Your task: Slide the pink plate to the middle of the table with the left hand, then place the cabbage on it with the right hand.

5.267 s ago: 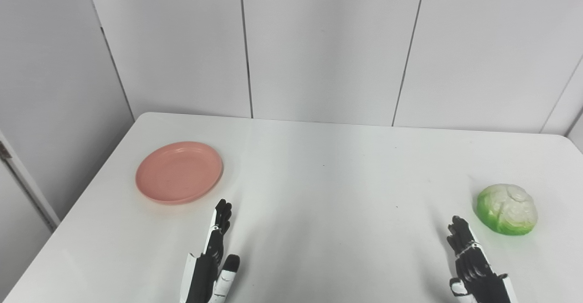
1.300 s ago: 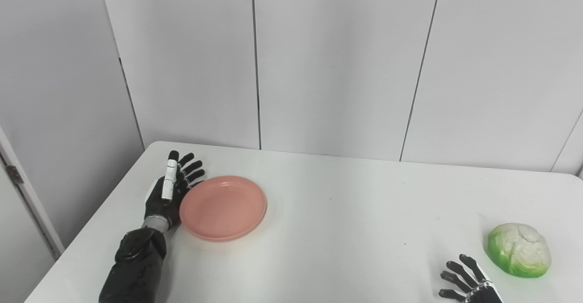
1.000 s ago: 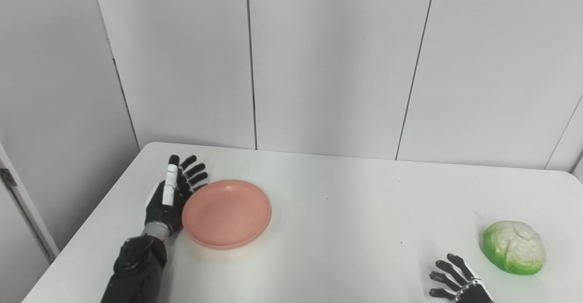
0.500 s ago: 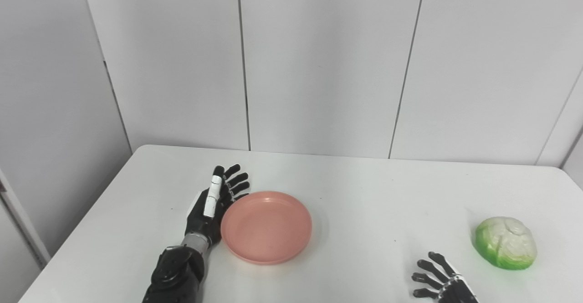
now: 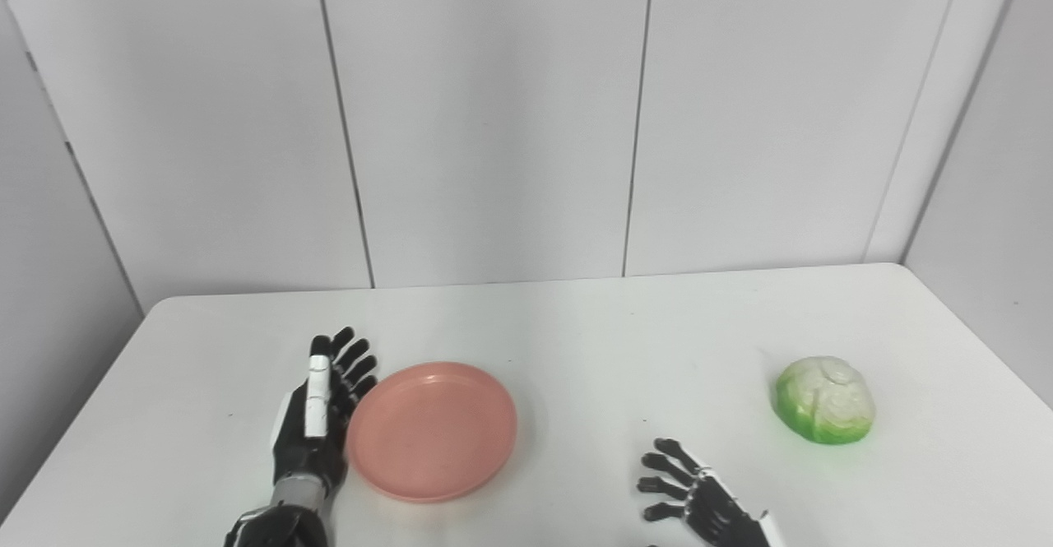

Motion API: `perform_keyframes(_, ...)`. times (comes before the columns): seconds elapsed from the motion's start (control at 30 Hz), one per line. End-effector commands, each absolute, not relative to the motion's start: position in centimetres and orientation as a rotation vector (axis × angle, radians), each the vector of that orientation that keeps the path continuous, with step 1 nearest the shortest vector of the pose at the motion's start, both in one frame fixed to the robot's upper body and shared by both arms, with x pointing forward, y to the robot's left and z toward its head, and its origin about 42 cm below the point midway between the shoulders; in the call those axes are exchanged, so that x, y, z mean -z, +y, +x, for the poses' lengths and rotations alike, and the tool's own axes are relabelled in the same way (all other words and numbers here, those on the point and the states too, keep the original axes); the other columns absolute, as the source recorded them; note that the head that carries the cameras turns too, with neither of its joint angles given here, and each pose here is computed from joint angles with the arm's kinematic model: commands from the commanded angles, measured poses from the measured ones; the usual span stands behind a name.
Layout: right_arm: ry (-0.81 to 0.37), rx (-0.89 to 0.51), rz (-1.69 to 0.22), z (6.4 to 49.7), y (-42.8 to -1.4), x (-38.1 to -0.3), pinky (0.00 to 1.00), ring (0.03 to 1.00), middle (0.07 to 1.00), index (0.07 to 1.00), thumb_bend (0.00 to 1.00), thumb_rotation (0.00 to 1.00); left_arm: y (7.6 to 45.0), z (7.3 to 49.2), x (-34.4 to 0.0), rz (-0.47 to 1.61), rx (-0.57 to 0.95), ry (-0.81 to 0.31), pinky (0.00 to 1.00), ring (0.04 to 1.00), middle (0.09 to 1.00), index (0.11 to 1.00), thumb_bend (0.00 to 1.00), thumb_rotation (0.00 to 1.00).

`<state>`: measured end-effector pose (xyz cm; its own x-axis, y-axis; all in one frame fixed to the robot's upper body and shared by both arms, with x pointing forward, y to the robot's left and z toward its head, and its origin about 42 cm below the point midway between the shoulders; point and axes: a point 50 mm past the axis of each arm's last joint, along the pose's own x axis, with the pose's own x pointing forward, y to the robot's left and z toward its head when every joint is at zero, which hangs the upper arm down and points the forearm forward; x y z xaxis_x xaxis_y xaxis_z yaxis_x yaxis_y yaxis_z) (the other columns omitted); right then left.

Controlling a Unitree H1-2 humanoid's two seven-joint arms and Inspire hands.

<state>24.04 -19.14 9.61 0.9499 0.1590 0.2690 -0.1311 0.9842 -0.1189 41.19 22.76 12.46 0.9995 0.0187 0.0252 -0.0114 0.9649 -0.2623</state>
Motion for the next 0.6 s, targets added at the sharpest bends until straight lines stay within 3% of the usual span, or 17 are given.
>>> perform_keyframes(0.0, -0.235, -0.125, -0.049, 23.0, -16.7, -9.3, 0.62, 0.73, 0.805, 0.833, 0.75, 0.53, 21.6, 41.5, -13.7, -0.286, 0.023, -0.075, 0.98, 0.91, 0.911, 0.883, 0.92, 0.91)
perform_keyframes(0.2, -0.239, -0.127, -0.042, 23.0, -14.7, -9.6, 0.63, 0.737, 0.813, 0.842, 0.7, 0.47, 20.1, 41.0, -13.5, -0.275, 0.05, -0.07, 0.93, 0.898, 0.899, 0.879, 0.9, 0.93)
perform_keyframes(0.33, -0.247, -0.127, -0.044, 23.1, -13.7, -9.9, 0.64, 0.746, 0.842, 0.853, 0.63, 0.42, 19.4, 41.0, -13.6, -0.297, 0.055, -0.058, 0.96, 0.909, 0.896, 0.859, 0.9, 0.91)
perform_keyframes(0.57, -0.248, -0.121, -0.041, 23.4, -12.4, -10.3, 0.65, 0.764, 0.874, 0.861, 0.6, 0.43, 18.5, 41.3, -13.6, -0.334, 0.062, -0.036, 0.96, 0.903, 0.89, 0.845, 0.91, 0.9)
